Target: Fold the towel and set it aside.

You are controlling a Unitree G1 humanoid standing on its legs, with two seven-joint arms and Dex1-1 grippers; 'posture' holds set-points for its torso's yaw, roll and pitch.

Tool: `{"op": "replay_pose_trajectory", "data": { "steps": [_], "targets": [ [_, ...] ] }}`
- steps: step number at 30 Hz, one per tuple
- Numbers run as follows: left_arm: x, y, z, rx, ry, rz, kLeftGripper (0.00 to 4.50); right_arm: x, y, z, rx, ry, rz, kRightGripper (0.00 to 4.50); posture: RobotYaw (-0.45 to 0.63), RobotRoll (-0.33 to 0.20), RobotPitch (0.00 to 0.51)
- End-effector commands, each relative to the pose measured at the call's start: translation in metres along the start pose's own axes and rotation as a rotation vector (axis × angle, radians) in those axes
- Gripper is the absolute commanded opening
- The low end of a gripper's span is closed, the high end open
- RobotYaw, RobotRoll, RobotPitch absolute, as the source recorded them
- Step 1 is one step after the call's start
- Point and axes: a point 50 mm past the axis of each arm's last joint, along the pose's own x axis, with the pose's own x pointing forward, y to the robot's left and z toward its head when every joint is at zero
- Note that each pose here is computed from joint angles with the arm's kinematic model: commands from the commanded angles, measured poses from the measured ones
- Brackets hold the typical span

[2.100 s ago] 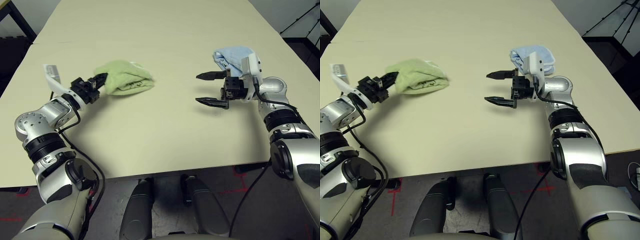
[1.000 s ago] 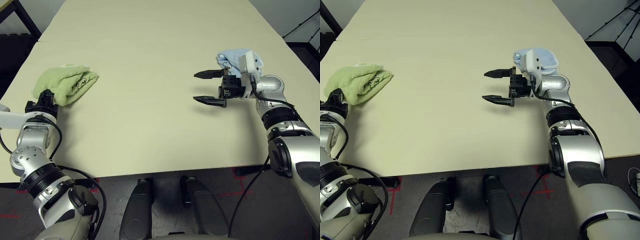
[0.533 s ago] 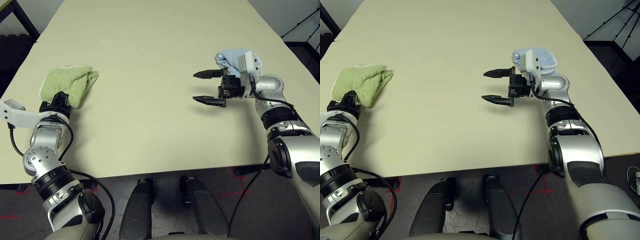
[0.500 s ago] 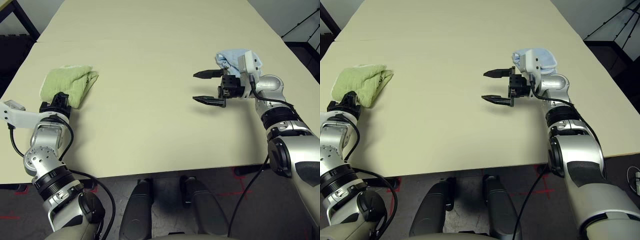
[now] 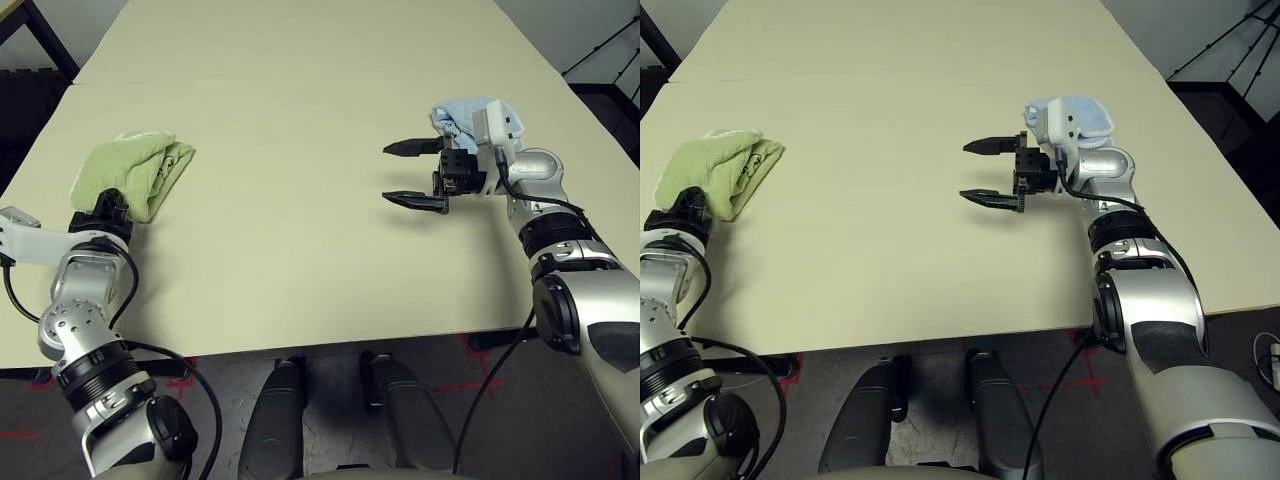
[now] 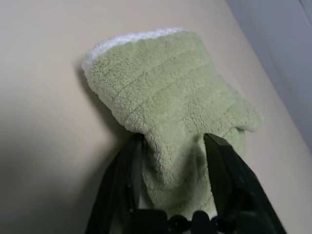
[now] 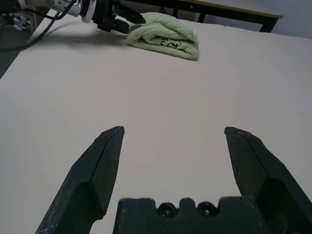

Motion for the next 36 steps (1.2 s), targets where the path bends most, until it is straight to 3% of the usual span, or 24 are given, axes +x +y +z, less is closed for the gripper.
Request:
{"op": "replay_pose_trajectory", "data": {
  "steps": [1,3,7,11,15,18,23,27,30,36],
  "targets": [
    [-0.014,-0.002,-0.003,0.055,0.16,-0.055,3.99,-0.001,0.001,-0.002,0.0,0.017,0.009,4.5,0.05,0.0,0.179],
    [-0.025,-0.011,0.0,0.098,0.251,-0.145,4.47,-0.001,0.001,-0.002,0.001,0.017,0.006,4.5,0.05,0.0,0.178],
    [-0.063,-0.054,-0.005,0.359,0.554,-0.514,4.47,-0.002,0.001,-0.005,0.026,0.015,-0.018,4.5,0.06,0.0,0.176],
    [-0.075,-0.088,-0.003,0.551,0.621,-0.737,4.47,-0.003,-0.001,-0.011,0.107,0.008,-0.096,4.5,0.06,0.0,0.174],
    [-0.053,-0.1,-0.004,0.688,0.471,-0.736,4.47,0.003,-0.007,-0.018,0.22,-0.012,-0.267,4.5,0.05,0.0,0.172],
    [-0.023,-0.098,-0.015,0.79,0.309,-0.662,4.47,0.009,-0.015,-0.022,0.293,-0.035,-0.467,4.5,0.03,0.0,0.164],
    [0.025,-0.094,-0.034,0.846,0.017,-0.522,4.47,0.015,-0.023,-0.031,0.357,-0.036,-0.777,4.5,0.02,0.0,0.149],
    [0.055,-0.096,-0.054,0.832,-0.151,-0.398,4.47,0.014,-0.025,-0.041,0.39,0.004,-1.016,4.5,0.01,0.0,0.142],
    [0.066,-0.095,-0.066,0.832,-0.218,-0.353,4.47,0.011,-0.023,-0.048,0.379,0.057,-1.136,4.5,-0.02,0.0,0.136],
    [0.075,-0.08,-0.066,0.844,-0.265,-0.309,4.47,-0.005,-0.022,-0.053,0.354,0.054,-1.282,4.5,-0.04,0.0,0.13]
  ]
}}
